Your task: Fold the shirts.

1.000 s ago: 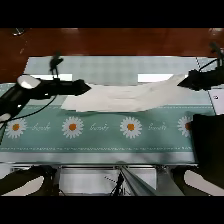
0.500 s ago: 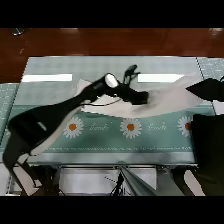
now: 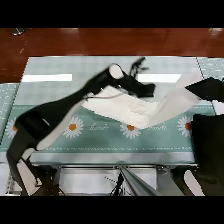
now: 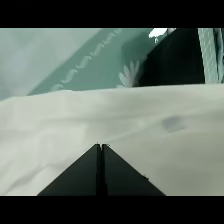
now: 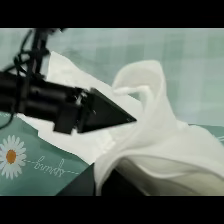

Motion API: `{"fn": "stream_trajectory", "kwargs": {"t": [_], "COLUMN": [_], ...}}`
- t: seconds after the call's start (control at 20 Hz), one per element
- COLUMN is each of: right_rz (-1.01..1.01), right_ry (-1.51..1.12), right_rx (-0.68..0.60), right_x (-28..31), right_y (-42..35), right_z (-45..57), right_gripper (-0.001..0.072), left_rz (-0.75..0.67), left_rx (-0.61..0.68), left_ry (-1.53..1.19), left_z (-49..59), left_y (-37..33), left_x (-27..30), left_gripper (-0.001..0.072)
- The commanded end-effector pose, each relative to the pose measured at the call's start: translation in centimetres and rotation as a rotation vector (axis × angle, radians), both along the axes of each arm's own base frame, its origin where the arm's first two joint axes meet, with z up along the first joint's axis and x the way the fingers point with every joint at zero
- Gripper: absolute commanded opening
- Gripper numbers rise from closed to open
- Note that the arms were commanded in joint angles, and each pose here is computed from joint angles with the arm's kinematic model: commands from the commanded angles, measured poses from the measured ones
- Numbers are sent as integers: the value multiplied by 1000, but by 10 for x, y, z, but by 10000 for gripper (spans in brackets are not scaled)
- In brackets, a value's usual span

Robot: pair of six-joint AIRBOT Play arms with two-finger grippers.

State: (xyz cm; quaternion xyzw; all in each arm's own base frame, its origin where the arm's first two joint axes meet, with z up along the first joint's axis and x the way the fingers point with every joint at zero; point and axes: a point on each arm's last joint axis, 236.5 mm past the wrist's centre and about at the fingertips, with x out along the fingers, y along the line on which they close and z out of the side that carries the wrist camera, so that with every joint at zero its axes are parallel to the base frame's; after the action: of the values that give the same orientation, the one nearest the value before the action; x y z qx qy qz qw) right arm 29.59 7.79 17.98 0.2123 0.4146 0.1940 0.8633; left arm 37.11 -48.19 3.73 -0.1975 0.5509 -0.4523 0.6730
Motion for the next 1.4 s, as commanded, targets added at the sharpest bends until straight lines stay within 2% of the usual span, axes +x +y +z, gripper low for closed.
{"fn": "stream_trajectory", "kwargs": {"t": [0.0,0.15,0.35,0.5,0.65,0.8,0.85,0.9,1.0,1.15,1.25,1.35], "right_rz": [57,168,321,411,434,430,436,469,548,533,440,224], "right_ry": [-18,-19,-1,51,139,271,326,379,407,402,337,263], "right_rx": [37,76,103,106,100,116,157,195,206,187,17,-194], "right_x": [7,26,67,96,118,123,117,105,96,104,107,101], "right_y": [31,89,187,257,302,321,328,333,314,231,149,58], "right_z": [3,-3,-23,-58,-113,-164,-172,-173,-160,-105,-74,-56], "right_gripper": [17,16,17,17,18,32,220,612,627,627,627,627], "left_rz": [136,355,586,690,709,714,713,717,740,753,752,742], "left_rx": [65,89,131,136,116,115,118,122,126,130,133,141], "left_ry": [-104,-229,-375,-435,-453,-428,-408,-390,-367,-342,-333,-348], "left_z": [58,120,162,167,157,135,127,118,107,99,96,96], "left_y": [118,245,366,393,384,382,382,383,387,390,390,390], "left_x": [60,76,16,-40,-84,-100,-101,-100,-92,-84,-83,-82], "left_gripper": [30,30,30,30,30,30,31,30,31,30,30,30]}}
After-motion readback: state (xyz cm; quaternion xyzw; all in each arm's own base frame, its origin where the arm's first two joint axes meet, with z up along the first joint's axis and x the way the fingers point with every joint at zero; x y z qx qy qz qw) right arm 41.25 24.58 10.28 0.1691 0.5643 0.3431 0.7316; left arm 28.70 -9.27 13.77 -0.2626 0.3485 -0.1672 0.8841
